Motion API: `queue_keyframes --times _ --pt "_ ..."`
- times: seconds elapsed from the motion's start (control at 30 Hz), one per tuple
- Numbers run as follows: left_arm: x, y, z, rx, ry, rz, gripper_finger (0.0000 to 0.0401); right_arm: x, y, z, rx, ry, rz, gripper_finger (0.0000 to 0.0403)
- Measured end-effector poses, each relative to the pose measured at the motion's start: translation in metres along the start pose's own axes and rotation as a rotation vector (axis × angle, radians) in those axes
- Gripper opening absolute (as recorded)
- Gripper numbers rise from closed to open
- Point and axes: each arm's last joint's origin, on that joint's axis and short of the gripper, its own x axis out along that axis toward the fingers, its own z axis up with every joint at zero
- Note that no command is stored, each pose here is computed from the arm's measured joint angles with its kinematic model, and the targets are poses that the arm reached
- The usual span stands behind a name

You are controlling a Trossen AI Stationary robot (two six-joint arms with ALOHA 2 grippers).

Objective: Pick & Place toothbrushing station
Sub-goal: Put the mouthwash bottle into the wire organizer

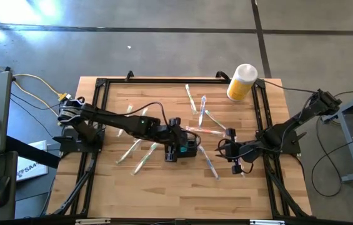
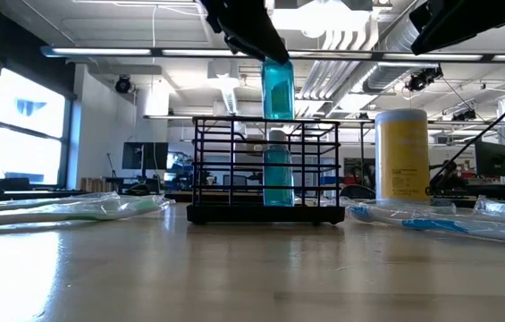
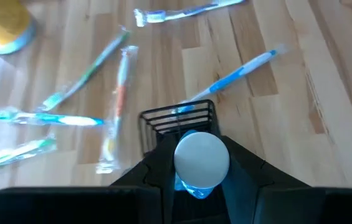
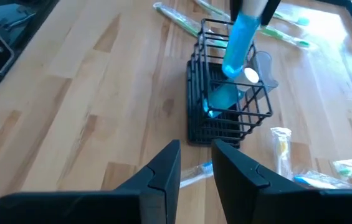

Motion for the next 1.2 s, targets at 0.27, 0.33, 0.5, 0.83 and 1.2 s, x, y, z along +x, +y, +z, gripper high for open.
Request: queue_keyframes --times 0.27,0.33,0.5,0.83,1.2 --pt "0.014 -0.004 -0.011 -0.012 0.044 -0.033 0.0089 0.0 0.0 0.0 0.001 0.002 0.003 0.0083" --pt "0.018 -0.004 -0.009 -0.014 0.027 -0.033 0.0089 0.0 0.0 0.0 0.001 0.001 0.003 0.0083" --pt "0.019 -0.005 -0.011 -0.013 0.04 -0.047 0.0089 0.0 0.0 0.0 0.002 -0.001 0.004 0.0083" --pt "0.019 -0.005 -0.01 -0.021 0.037 -0.045 0.0089 0.0 0.0 0.0 0.003 -0.001 0.004 0.0083" --pt "0.025 -0.006 -0.011 -0.023 0.04 -0.044 0.0089 0.0 0.0 0.0 0.003 -0.001 0.004 0.0083"
